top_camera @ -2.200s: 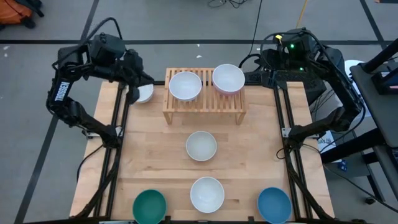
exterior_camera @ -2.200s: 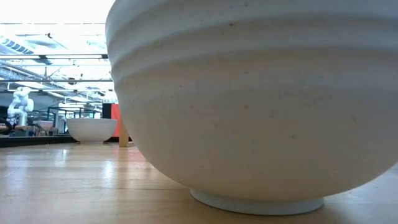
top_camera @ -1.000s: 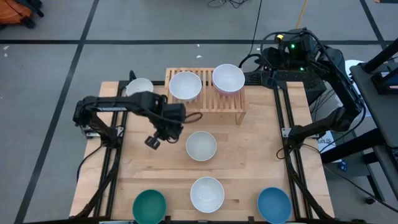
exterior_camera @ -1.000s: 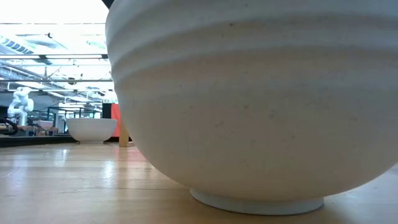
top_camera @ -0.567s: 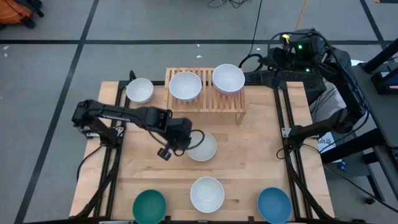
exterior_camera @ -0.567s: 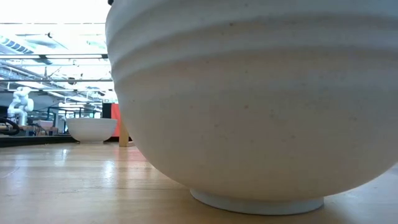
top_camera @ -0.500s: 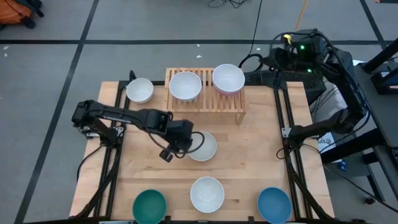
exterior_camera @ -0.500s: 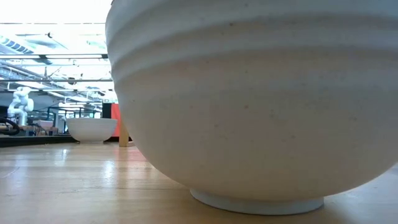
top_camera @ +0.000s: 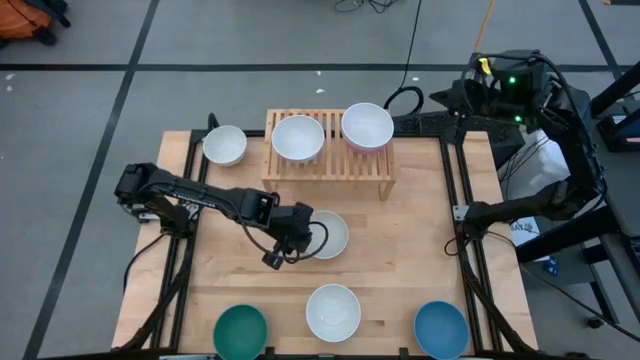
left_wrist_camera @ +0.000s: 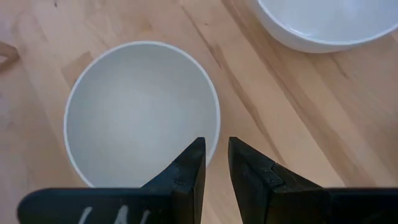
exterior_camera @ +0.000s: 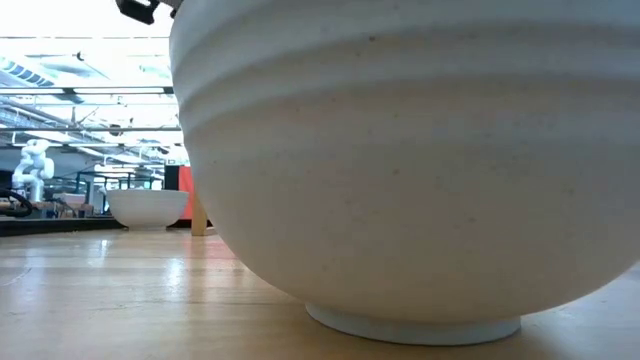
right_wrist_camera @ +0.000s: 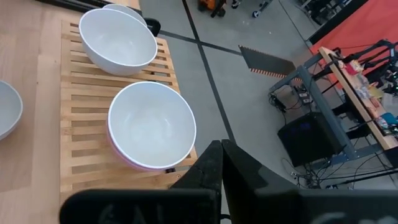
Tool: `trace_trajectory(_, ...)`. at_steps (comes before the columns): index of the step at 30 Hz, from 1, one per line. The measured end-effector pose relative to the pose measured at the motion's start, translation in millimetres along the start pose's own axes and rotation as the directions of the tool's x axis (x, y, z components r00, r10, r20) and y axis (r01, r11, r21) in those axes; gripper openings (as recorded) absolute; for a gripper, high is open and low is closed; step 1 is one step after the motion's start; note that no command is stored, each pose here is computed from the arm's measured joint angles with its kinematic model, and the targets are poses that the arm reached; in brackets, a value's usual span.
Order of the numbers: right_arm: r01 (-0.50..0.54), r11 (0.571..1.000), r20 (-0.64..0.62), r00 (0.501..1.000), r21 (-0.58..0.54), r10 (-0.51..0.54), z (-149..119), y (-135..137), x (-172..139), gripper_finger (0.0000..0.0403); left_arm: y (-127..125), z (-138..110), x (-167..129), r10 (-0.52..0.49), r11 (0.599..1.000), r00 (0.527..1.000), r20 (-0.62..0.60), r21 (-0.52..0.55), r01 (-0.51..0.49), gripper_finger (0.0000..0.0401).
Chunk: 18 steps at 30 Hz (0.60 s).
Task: Place and stack bowls onto a shelf
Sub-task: Stack the gray bowl on top of the white bowl on the shelf
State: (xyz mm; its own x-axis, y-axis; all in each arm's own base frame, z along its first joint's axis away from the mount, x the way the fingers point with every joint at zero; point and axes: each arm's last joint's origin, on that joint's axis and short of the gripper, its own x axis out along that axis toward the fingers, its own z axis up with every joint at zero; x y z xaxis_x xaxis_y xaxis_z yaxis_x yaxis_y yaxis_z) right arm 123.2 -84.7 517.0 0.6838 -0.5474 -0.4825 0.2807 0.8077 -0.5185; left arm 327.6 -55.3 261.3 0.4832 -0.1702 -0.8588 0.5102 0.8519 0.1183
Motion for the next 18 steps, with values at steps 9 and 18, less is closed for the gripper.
trace_trajectory(9, 0.008, 1.000, 0.012, 1.000, 0.004, -0.008, -1, 0, -6, 0.0000, -4, -14, 13, -0.013, 0.999, 0.999, -0.048, 0.050, 0.015, 0.0076)
trace_trajectory(18, 0.008, 1.000, 0.012, 1.000, 0.004, -0.008, -1, 0, -6, 0.0000, -3, -18, 42, -0.036, 0.994, 0.994, -0.107, 0.097, 0.047, 0.0076)
